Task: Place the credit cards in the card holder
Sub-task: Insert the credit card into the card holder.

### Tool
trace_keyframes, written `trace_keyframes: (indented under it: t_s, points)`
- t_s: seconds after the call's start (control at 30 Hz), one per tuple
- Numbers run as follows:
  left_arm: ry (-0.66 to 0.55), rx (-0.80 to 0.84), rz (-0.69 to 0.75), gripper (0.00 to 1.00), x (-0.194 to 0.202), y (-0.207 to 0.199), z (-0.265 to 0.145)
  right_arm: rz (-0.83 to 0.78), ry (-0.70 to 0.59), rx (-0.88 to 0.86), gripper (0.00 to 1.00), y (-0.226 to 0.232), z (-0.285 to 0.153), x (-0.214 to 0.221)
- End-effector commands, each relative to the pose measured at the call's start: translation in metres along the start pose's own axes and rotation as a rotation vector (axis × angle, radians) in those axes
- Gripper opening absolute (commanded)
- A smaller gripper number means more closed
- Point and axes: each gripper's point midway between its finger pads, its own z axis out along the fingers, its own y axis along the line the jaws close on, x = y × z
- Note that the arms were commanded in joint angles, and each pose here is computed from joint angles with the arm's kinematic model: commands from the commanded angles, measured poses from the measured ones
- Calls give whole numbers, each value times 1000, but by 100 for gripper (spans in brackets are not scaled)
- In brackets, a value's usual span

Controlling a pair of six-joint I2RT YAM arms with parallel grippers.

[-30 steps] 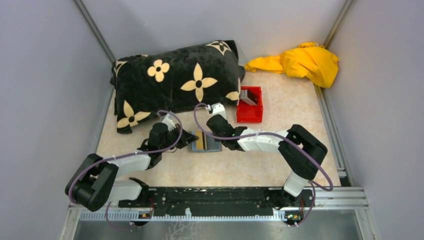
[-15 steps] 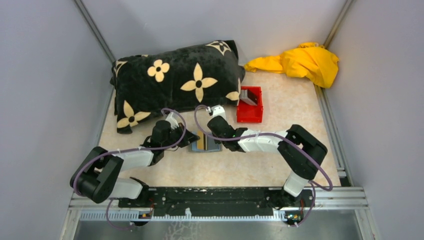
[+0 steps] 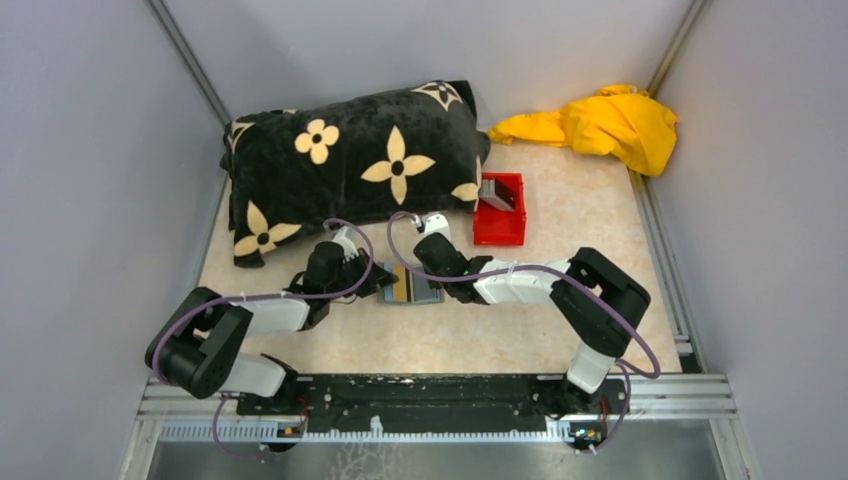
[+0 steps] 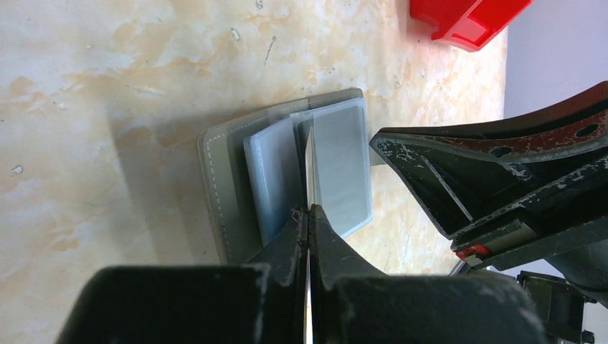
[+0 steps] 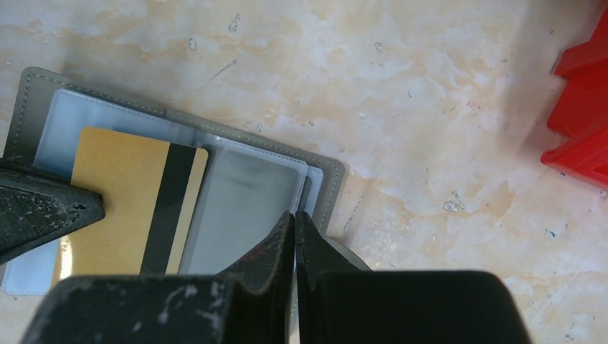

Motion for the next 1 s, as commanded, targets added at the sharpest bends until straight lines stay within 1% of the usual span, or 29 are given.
trace_keyframes:
  t_s: [0.0,0.63,0.97]
  points:
    - [-28,7,2,0,-9,-3,4,22,-21,-15,3,5,4,-4]
    - [-48,-18,-22,0,-13,2,10,16,5,-13,3,5,8,5]
    - [-30,-17,-34,0,-11,2,17,13,12,-9,3,4,9,8]
